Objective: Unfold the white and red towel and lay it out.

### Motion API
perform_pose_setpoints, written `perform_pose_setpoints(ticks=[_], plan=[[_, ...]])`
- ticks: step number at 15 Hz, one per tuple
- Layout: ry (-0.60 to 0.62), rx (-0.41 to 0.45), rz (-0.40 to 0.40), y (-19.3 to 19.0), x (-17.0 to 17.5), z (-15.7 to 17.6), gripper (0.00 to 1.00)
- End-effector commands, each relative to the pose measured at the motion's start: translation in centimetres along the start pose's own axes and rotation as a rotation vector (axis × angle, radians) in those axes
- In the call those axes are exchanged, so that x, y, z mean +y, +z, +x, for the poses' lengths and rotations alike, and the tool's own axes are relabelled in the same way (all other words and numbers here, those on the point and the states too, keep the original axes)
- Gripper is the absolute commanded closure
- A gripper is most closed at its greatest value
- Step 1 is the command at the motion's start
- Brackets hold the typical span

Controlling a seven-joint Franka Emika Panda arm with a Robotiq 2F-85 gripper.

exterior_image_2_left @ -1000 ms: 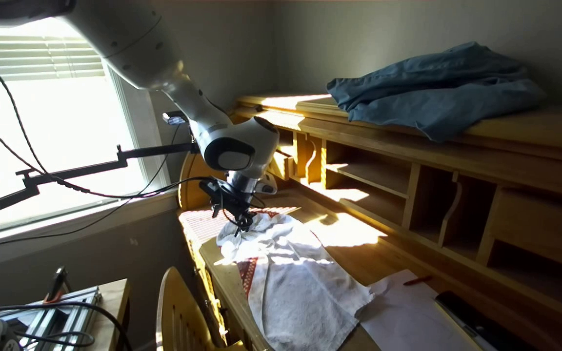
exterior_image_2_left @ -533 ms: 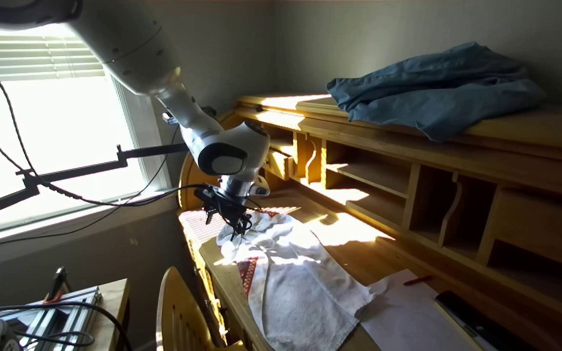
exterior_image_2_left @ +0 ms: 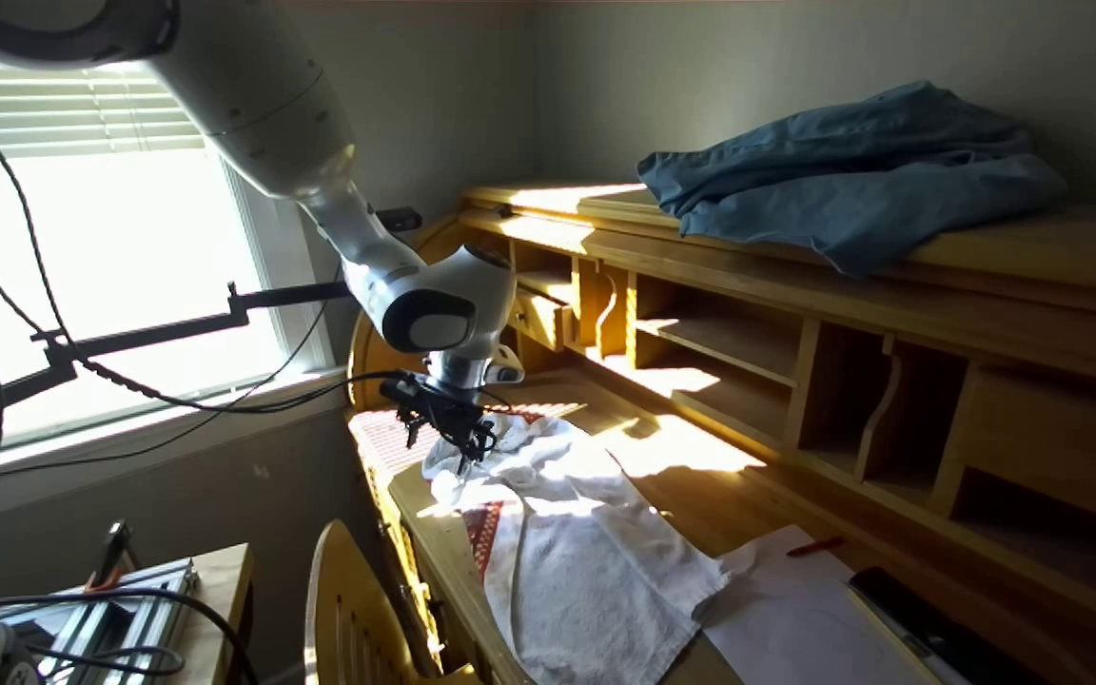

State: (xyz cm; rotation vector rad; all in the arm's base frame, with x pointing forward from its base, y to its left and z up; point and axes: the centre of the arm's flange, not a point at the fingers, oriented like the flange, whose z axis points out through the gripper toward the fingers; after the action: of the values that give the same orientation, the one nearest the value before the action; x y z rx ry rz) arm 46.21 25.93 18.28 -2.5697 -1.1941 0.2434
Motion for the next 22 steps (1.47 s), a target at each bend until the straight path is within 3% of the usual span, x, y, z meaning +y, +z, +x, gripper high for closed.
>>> perform_pose_setpoints(ticks=[1, 2, 3, 13, 16, 18, 22], plan=[[-0.017, 0.018, -0.040, 0.5, 0.4, 0.4, 0.00], [-0.018, 0.019, -0.039, 0.5, 0.5, 0.5, 0.18], [-0.016, 0.016, -0.039, 0.6, 0.6, 0.5, 0.26], [-0.052, -0.001, -0.057, 1.1, 1.0, 0.7, 0.98], [-0.062, -0.006, -0.045, 0.9, 0.9, 0.7, 1.00], [-0.046, 0.011, -0.074, 0.6, 1.2, 0.9, 0.74], [-0.036, 0.044, -0.115, 0.2, 2.2, 1.2, 0.47]])
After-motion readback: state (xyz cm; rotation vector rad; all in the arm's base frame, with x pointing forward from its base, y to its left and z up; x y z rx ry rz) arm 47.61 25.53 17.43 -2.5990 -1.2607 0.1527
